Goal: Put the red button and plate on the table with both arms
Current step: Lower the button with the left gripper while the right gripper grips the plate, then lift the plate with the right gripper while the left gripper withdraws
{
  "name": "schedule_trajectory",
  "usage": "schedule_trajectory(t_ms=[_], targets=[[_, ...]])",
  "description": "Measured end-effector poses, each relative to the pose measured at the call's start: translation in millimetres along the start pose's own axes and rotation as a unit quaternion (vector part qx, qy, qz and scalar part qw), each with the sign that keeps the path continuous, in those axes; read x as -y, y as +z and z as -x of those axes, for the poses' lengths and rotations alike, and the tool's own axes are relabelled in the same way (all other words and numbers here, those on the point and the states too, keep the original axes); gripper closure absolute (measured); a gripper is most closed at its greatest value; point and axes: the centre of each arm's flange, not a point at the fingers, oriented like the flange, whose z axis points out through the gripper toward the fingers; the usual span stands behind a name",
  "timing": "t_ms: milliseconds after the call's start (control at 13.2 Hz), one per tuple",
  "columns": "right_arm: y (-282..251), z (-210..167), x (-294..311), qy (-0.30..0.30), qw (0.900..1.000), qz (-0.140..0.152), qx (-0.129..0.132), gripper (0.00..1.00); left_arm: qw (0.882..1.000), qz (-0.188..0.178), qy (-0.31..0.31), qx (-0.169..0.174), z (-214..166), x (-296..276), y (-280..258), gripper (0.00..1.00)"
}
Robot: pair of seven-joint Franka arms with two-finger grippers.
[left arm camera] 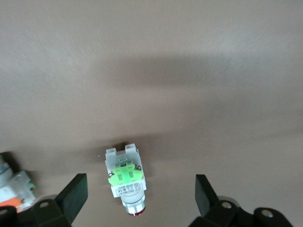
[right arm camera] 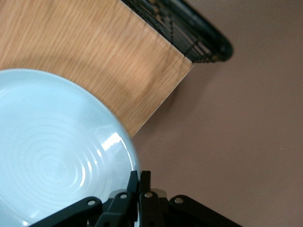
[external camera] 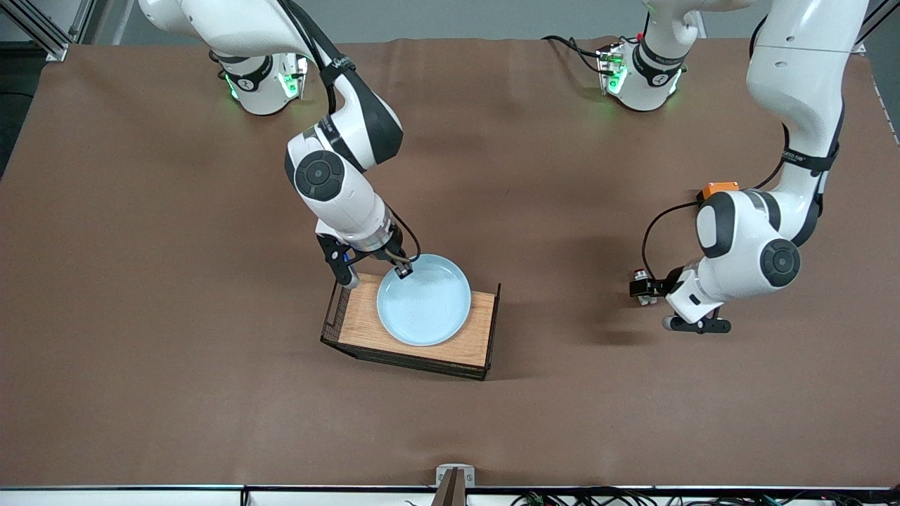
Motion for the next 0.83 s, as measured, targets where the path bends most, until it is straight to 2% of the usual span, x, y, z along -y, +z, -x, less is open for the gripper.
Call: schedule_trajectory(t_ms=[377, 679, 830], targets=[[-2.3, -1.2, 0.9, 0.001, 1.000, 0.000, 0.001, 0.97, 1.000, 0.009, 0.003, 0.021, -4.8, -7.7, -73.6, 0.00], [-30.4, -7.2, 6.1, 0.011, 1.000, 0.020, 0.014, 0.97, 1.000, 0.010, -0.005, -0.005, 2.3, -15.3, -146.4, 0.00], [-45.8, -11.5, 6.7, 0.010, 0.999, 0.028, 0.018, 0.97, 1.000, -0.003, 0.006, -0.005, 16.2, -20.9, -185.0, 0.00]])
